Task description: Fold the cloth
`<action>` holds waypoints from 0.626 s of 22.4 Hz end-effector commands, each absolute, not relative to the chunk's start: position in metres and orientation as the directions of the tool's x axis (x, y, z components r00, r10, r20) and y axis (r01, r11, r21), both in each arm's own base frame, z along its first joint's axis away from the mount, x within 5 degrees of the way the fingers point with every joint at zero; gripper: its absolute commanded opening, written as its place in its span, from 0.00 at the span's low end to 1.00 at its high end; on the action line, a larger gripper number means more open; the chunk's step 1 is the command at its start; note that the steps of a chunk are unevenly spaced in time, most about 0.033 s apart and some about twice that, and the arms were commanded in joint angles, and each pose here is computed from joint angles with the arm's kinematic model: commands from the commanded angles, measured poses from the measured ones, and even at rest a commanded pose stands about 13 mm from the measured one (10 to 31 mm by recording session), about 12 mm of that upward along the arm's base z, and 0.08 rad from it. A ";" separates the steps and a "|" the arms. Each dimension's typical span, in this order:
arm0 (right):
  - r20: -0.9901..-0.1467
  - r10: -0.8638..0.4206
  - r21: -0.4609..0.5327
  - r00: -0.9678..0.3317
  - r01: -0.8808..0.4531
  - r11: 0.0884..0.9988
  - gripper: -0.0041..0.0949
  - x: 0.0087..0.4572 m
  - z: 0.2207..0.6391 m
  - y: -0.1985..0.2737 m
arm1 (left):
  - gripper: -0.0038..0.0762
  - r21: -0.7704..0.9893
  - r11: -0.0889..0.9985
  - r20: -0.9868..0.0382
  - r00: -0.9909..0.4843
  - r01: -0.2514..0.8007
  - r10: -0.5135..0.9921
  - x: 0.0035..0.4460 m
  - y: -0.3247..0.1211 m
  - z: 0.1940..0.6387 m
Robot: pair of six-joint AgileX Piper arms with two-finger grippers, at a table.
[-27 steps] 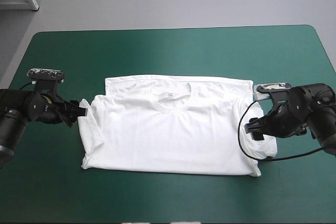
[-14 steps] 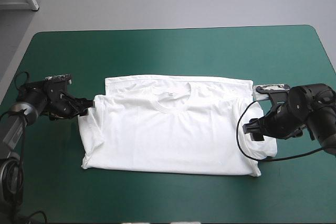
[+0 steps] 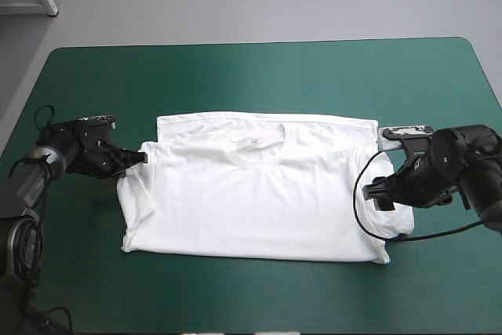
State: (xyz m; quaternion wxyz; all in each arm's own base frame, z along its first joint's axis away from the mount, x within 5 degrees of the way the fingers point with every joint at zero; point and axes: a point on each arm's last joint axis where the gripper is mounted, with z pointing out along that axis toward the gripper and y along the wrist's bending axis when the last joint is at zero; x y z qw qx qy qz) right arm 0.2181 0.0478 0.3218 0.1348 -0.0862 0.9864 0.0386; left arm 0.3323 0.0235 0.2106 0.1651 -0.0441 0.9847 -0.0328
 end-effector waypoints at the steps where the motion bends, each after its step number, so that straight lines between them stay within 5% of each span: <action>1: -0.345 -0.152 0.055 -0.926 -0.182 0.982 0.74 0.216 0.338 0.047 | 0.04 -0.048 0.998 -0.390 -0.919 -0.035 -0.051 0.335 0.024 0.228; 10: -0.357 -0.146 0.059 -0.923 -0.178 0.982 0.74 0.217 0.338 0.047 | 0.04 -0.074 0.997 -0.608 -0.791 -0.028 -0.068 0.303 0.018 0.310; 14: -0.375 -0.144 0.059 -0.916 -0.178 0.982 0.74 0.218 0.339 0.047 | 0.04 -0.171 0.977 -0.632 -0.775 0.130 -0.007 0.297 -0.005 0.320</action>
